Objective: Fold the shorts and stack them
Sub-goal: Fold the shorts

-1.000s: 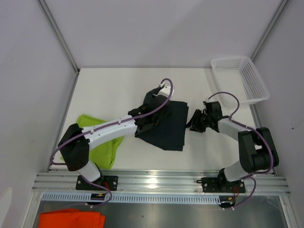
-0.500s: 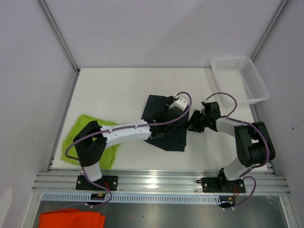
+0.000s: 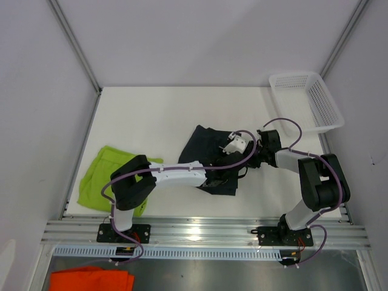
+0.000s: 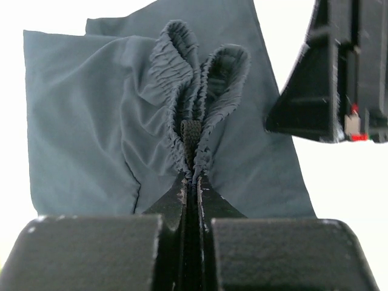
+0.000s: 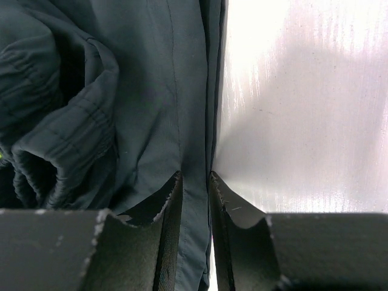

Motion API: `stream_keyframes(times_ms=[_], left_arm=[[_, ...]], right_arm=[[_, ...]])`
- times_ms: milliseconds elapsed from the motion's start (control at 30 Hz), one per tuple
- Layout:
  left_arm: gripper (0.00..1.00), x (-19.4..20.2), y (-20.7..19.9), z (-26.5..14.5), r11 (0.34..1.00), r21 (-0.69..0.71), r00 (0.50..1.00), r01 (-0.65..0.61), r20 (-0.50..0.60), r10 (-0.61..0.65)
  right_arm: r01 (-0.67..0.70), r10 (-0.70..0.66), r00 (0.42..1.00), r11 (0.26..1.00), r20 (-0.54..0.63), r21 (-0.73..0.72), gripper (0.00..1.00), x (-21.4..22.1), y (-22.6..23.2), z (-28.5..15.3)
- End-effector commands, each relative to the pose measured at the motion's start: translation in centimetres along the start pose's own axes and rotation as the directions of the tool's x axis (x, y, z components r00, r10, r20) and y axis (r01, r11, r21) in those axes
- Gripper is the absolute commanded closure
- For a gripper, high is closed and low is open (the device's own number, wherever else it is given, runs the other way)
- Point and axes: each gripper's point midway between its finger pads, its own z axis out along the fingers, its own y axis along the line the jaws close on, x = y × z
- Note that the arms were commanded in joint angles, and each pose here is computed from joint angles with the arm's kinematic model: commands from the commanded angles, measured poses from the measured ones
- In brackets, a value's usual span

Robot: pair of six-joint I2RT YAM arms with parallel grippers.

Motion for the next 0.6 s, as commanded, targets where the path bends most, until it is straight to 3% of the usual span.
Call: stream_keyframes(times_ms=[0,167,567], left_arm=[[0.98,-1.2,0.3,0.4,0.985,-0.066,0.987,0.16,0.033,-0.158],[0.98,0.7,0.9,1.0,0.96,-0.165,0.973,0.226,-0.015,-0.231],[0.98,-4.2,2.8,-0.6,0.923,-0.211,0.947,0.321,0.048,-0.318]], right_arm=[[0.017,-0.017,1.0,0.999,-0.006,0.04,0.73,0.0,-1.0,0.4],[0.014,-0.014,1.0,0.999,-0.01,0.039,0.73,0.1,-1.0,0.4],[0.015,-0.015,1.0,0.999,-0.018,0.029,0.77,0.3,-0.8,0.3]])
